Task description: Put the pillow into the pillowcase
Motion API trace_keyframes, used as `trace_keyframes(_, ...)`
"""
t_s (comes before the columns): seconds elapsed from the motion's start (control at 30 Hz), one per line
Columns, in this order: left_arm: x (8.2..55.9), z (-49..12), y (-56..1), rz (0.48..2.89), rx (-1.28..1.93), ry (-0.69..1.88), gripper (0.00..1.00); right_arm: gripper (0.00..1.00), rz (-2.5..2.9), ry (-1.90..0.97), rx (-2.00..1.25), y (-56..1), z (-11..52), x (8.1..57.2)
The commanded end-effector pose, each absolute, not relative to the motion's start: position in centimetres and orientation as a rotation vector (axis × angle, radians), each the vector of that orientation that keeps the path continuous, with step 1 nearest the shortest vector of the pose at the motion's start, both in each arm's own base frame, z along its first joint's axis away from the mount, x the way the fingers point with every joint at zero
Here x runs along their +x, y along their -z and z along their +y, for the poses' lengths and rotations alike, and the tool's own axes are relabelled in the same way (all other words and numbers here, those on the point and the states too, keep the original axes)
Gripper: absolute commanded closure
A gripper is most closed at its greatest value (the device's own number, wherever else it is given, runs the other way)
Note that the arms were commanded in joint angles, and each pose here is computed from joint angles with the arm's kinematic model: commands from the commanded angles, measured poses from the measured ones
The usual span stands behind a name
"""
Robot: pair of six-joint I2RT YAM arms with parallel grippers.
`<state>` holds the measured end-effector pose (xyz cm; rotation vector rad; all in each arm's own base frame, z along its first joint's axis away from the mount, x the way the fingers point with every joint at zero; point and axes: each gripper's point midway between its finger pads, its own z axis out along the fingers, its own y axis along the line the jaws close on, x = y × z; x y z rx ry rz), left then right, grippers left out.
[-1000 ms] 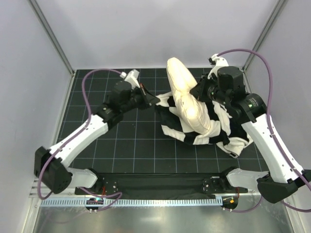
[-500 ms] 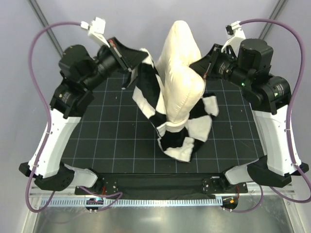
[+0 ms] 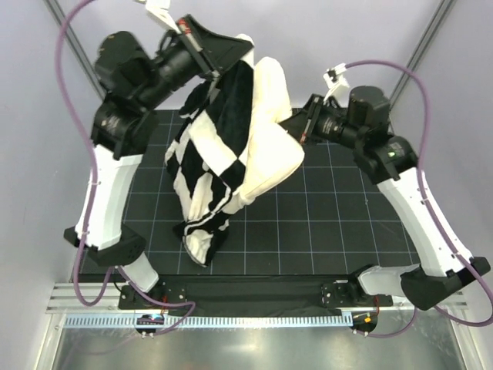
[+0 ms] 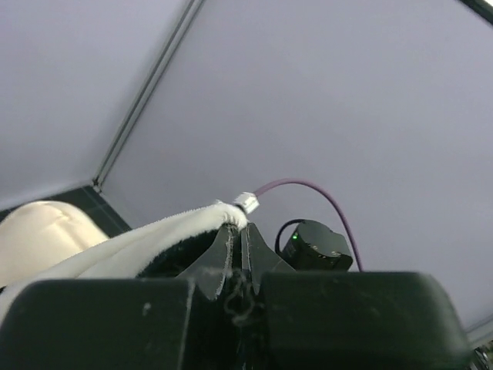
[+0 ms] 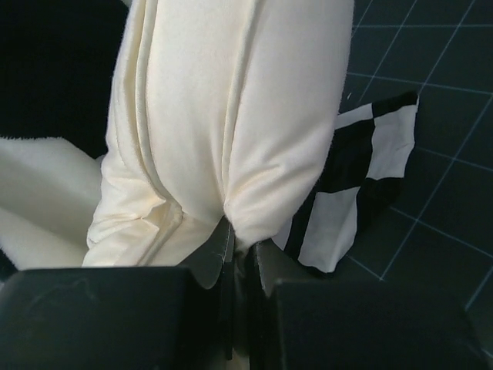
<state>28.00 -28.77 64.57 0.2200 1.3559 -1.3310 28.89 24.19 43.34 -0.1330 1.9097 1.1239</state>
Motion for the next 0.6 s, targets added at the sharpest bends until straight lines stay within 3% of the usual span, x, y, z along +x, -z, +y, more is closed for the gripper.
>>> trace_keyframes(0.0,23.7,-29.3,-70.5,1.091,0.290,1.454,1.00,0.96,1.904,-1.326,-0.178,-40.1,27.8,29.7)
trace_keyframes(0.1,23.5,-31.8,-69.6,1.105,0.309,1.462,1.00,0.96,1.990,-1.361,-0.215,-35.5,30.8,29.8)
trace_keyframes(0.33,22.7,-36.9,-67.6,1.158,0.340,1.513,1.00,0.96,2.041,-1.316,-0.252,-30.7,34.2,30.3)
trace_keyframes(0.57,20.4,-35.6,-68.2,1.149,0.342,1.500,1.00,0.96,1.930,-1.239,-0.238,-33.7,30.7,32.1)
